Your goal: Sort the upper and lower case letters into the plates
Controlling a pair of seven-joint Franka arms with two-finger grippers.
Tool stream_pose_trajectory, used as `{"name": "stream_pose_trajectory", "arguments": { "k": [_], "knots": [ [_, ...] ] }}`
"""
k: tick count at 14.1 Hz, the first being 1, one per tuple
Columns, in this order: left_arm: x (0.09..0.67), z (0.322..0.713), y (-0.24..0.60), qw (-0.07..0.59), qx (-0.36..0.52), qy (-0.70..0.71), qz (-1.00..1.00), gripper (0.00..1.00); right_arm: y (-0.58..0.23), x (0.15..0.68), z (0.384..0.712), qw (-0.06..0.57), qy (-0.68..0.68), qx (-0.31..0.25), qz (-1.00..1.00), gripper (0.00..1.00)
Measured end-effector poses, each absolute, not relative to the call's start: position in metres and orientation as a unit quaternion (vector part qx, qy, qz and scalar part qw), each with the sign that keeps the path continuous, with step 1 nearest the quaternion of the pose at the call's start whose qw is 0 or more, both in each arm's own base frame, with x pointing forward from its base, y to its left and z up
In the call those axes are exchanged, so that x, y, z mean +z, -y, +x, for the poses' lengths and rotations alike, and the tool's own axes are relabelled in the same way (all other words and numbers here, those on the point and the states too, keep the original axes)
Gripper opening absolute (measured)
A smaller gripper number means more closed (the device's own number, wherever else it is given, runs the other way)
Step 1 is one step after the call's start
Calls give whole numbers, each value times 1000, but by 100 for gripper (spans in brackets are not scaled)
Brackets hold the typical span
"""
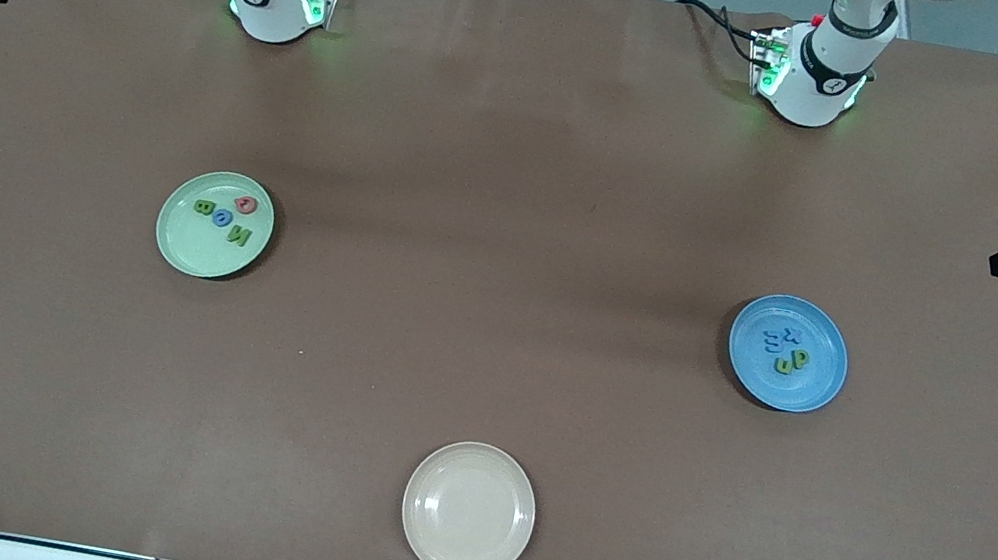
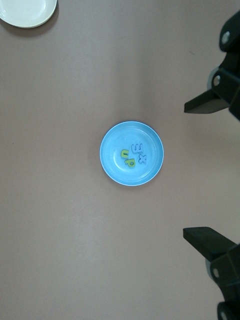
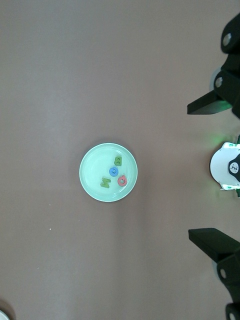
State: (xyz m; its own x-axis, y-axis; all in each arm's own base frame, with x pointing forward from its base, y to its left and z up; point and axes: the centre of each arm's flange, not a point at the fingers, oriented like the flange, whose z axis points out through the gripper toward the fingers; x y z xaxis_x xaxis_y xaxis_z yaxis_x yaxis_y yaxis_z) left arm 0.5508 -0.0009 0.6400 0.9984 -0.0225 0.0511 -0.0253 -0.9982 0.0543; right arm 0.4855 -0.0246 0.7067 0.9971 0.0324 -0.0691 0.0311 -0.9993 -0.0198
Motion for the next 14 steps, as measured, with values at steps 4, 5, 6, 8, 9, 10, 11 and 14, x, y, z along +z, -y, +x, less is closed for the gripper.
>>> {"name": "stream_pose_trajectory", "arguments": {
  "k": [4,5,6,8,9,10,11,14],
  "knots": [
    [640,551,12,28,24,22,999,100,26,707,486,9,15,33,-999,100],
    [639,551,13,28,24,23,999,100,27,707,486,10,14,33,-999,100],
    [639,551,12,28,23,22,999,100,27,707,486,10,14,33,-999,100],
    [639,551,8,28,23,19,999,100,27,707,486,10,14,33,-999,100],
    [639,551,7,28,23,18,999,100,27,707,486,10,14,33,-999,100],
    [639,551,7,29,23,17,999,100,27,707,486,10,13,34,-999,100],
    [639,551,6,29,23,17,999,100,27,707,486,10,13,34,-999,100],
    [639,551,5,29,23,16,999,100,27,707,486,10,13,34,-999,100]
  ]
}}
